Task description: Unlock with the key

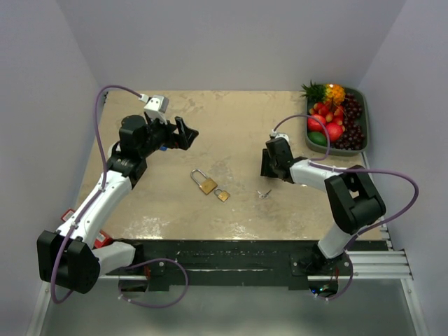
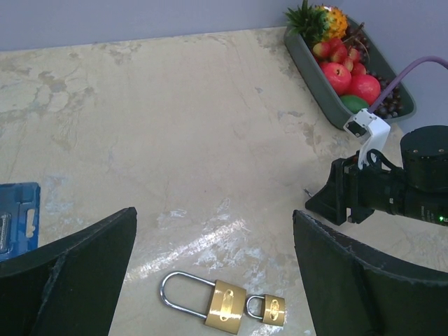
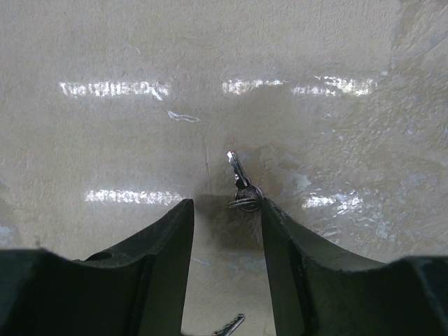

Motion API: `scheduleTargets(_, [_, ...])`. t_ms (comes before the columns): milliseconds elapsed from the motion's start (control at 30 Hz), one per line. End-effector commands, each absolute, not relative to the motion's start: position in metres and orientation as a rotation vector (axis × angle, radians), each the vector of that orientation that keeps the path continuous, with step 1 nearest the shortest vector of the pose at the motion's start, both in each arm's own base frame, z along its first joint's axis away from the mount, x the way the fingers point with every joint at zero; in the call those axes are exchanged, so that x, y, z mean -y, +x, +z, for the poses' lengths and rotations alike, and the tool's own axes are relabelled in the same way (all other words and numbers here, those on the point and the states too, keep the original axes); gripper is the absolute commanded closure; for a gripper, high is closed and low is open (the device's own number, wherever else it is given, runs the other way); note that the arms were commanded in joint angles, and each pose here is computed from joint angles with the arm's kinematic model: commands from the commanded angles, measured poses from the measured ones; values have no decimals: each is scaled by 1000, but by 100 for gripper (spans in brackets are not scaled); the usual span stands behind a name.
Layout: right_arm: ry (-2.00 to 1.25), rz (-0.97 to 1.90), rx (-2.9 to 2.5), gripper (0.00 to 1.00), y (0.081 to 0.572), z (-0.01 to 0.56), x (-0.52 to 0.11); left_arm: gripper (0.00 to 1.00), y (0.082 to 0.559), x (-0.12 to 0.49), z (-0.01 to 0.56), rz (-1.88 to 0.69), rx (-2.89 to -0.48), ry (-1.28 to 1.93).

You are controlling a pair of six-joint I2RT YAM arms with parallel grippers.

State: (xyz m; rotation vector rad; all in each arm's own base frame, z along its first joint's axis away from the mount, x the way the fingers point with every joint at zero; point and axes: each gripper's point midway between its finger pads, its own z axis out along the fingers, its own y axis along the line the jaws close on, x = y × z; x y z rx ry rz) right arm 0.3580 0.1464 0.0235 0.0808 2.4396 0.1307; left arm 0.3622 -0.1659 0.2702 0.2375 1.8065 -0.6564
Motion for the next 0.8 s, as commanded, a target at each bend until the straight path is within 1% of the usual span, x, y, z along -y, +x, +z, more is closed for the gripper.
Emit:
scheduleTargets(0, [138,114,-2401,54,369,34,-148,3,360,170,286,-688,-1748,245])
scheduleTargets(333, [182,46,-2418,60,371,24,-140,3,359,170,287,-694,-1743,249])
scheduleTargets(400, [185,46,-2422,65,372,22,-141,3,359,170,288,-693,-1742,248])
scheduleTargets(600, [194,51,-2416,71,373,24,-141,3,359,170,288,-690,-1740,248])
scheduleTargets(733, [196,52,-2408,79,372,28,-140,3,359,169,288,-690,-1742,248])
scheduleTargets(767, [196,55,-2404,80,372,31,-140,3,359,170,288,-690,-1740,248])
